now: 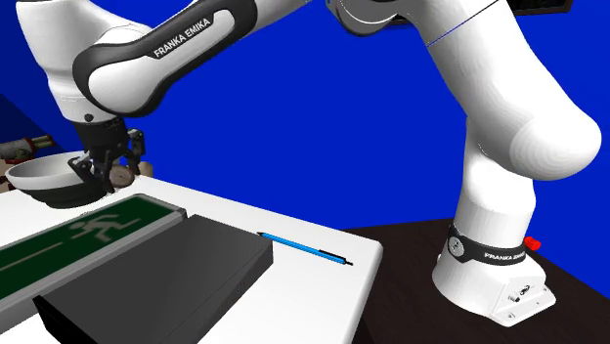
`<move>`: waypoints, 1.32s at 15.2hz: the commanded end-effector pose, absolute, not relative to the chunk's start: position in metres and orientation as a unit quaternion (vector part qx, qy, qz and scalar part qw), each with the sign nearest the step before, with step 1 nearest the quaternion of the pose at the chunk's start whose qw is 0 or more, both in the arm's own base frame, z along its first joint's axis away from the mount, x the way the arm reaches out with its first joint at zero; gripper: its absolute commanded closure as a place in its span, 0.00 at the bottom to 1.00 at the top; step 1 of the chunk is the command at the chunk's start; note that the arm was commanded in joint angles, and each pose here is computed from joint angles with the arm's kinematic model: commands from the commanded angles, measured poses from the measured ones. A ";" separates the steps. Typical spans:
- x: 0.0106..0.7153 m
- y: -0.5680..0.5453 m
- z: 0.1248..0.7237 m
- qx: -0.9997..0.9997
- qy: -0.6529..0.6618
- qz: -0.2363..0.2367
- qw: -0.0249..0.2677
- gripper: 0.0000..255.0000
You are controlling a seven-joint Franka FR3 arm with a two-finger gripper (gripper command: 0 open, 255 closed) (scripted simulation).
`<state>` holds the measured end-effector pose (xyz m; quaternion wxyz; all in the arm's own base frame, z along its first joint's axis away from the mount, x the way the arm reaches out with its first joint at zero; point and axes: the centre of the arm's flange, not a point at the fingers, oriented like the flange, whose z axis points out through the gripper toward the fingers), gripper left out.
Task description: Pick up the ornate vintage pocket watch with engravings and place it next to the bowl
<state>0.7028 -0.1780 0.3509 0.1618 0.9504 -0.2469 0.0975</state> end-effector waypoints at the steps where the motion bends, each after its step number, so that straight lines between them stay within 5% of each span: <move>1: 0.703 -0.178 0.340 0.950 -0.247 0.098 0.162 1.00; 14: 0.703 -0.178 0.312 0.950 -0.247 0.098 0.162 1.00; 15: 0.703 -0.178 0.312 0.950 -0.247 0.098 0.162 0.00; 20: 0.703 -0.178 0.312 0.950 -0.247 0.098 0.162 0.00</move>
